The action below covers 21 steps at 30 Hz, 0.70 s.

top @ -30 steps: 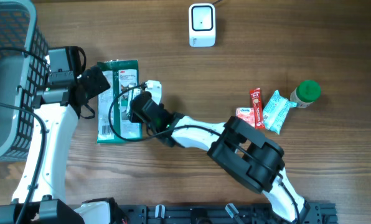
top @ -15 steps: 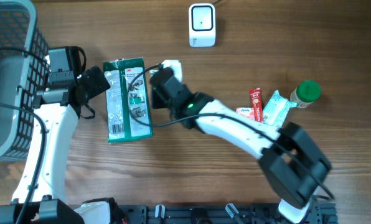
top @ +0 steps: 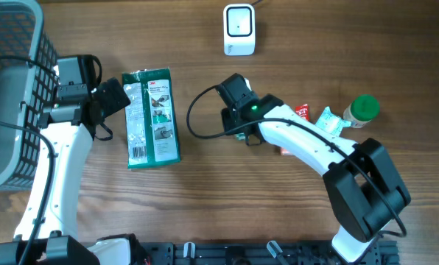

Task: Scan the item barcode
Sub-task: 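Lift the Axe Brand box and carry it right with the right gripper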

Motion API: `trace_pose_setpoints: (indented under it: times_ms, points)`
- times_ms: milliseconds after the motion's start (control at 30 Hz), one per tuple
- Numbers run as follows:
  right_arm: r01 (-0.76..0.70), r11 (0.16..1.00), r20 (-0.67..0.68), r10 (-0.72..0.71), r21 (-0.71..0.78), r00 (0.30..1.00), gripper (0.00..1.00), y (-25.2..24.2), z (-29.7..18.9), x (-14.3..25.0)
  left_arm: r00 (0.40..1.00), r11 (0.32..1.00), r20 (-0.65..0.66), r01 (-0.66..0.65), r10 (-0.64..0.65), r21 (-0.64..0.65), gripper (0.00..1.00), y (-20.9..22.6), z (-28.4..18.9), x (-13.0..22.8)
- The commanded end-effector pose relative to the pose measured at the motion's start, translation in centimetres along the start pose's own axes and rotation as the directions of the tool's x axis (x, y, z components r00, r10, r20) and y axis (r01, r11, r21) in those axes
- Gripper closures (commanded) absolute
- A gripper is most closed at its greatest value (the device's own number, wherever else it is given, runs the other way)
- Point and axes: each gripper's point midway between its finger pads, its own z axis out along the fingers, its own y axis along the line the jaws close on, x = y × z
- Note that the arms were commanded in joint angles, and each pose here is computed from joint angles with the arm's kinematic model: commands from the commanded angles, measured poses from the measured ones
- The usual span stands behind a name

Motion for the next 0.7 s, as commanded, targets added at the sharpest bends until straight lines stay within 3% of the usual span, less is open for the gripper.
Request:
trace_pose_setpoints:
  times_ms: [0, 233, 367, 467, 667]
  points:
    - [0.032, 0.999, 0.02, -0.031, -0.02, 0.999, 0.39, 0.3, -0.6, -0.8, 1.0, 1.0, 0.009, 0.015, -0.015, 0.003, 0.0, 0.1, -0.2, -0.3]
    - [-0.012, 0.999, 0.027, 0.013, -0.036, 1.0, 0.37, -2.8, -4.2, -3.2, 1.0, 1.0, 0.01, 0.015, -0.015, 0.004, 0.0, 0.1, -0.2, -0.3]
    - [0.056, 0.991, -0.073, -0.065, -0.124, 0.995, 0.39, -3.9, -4.3, -1.3, 1.0, 1.0, 0.009, 0.014, -0.014, 0.003, 0.0, 0.1, -0.2, -0.3]
    - [0.026, 0.993, -0.125, -0.04, -0.114, 0.991, 0.42, -5.0, -3.9, -0.2, 1.0, 1.0, 0.01, 0.014, -0.014, 0.004, 0.0, 0.1, -0.2, -0.3]
    - [0.016, 0.994, -0.15, -0.032, -0.108, 0.988, 0.39, -5.6, -3.2, 0.8, 1.0, 1.0, 0.01, 0.014, -0.014, 0.004, 0.0, 0.0, -0.2, -0.3]
